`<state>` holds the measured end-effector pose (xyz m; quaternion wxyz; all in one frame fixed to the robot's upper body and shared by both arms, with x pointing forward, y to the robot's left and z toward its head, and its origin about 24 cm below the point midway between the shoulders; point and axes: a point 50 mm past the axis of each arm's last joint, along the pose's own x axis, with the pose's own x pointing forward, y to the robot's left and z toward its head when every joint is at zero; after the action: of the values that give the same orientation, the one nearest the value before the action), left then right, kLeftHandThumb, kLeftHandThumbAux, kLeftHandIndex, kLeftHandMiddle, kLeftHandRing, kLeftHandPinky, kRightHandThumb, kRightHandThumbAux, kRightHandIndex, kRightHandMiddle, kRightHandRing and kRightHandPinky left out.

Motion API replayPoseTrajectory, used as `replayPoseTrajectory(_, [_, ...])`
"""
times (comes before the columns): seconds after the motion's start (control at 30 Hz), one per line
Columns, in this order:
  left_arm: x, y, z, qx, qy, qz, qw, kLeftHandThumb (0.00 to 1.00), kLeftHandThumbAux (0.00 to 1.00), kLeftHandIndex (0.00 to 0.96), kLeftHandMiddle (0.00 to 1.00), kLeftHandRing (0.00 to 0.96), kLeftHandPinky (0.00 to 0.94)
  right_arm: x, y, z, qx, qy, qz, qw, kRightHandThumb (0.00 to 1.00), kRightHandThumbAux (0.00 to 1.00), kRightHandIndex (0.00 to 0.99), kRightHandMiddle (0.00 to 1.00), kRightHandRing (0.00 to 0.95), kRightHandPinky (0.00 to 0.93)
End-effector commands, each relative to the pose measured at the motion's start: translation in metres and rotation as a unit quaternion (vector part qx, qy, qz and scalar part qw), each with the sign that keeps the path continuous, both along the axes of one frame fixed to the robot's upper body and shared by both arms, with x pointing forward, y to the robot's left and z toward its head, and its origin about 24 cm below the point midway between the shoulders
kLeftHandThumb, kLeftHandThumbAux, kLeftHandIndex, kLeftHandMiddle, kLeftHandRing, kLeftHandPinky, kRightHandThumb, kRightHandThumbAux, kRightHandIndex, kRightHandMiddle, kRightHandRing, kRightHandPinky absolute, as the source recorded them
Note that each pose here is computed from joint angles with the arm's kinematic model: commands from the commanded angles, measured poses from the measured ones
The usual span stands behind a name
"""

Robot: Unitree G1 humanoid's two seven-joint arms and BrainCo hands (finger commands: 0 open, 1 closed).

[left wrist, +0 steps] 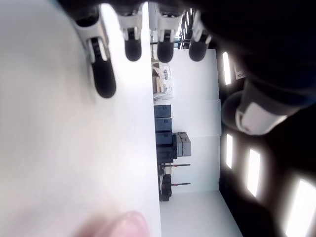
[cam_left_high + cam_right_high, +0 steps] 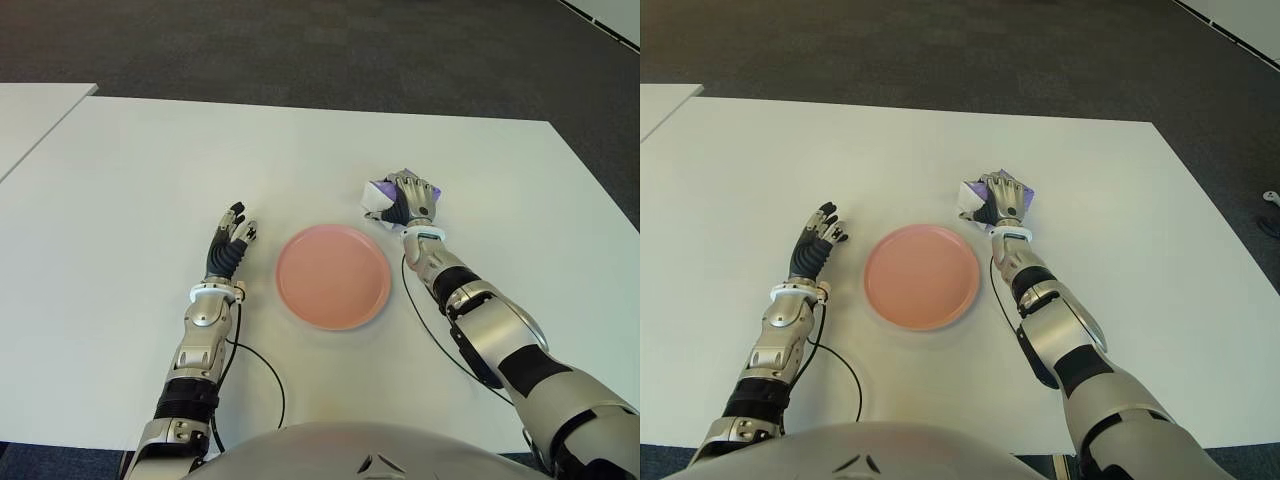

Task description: Put the tissue paper into the plate.

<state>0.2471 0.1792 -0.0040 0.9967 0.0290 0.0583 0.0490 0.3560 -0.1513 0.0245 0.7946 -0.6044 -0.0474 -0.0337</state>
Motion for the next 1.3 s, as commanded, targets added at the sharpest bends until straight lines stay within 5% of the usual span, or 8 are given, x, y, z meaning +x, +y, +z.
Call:
replayPoseTrajectory(0.03, [-0.013,0.000,-0.021,-0.016,0.057,-0.005,0.998,0.000,0.488,0.000,0.002,0.000,0.000,-0.064,-0.013,-0.085,0.025,0.188,-0.038,0.981,0.997,0.662,0.501,0.518,0.420,0.492])
replayPoseTrajectory(0.7, [-0.013,0.000,-0.020,-0.020,0.065,-0.004,0.998,0.000,0.489,0.000,0.000,0.000,0.000,-0.064,-0.004,-0.079,0.006,0.124,-0.009,0.992,1.000,0.666,0.402,0.520,0.501,0.423])
replayPoseTrajectory(1.1, [-0.013,0.000,-0.020,-0.022,0.066,-0.006,0.998,0.000,0.472,0.000,0.000,0.000,0.000,-0.062,-0.003,-0.067,-0.081,0.019,0.047,0.995,1.000,0.665,0.385,0.507,0.521,0.453])
replayPoseTrajectory(1.2, [-0.013,0.001,-0.020,-0.023,0.066,-0.007,0.998,0.000,0.479,0.000,0.000,0.000,0.000,-0.062,-0.002,-0.066,-0.091,0.007,0.056,0.994,0.968,0.661,0.384,0.506,0.520,0.660])
replayPoseTrajectory(1.3, [-0.012,0.001,-0.020,-0.029,0.065,-0.006,0.997,0.000,0.489,0.000,0.000,0.000,0.000,-0.062,-0.002,-0.064,-0.100,-0.003,0.063,0.993,0.958,0.660,0.384,0.505,0.519,0.734])
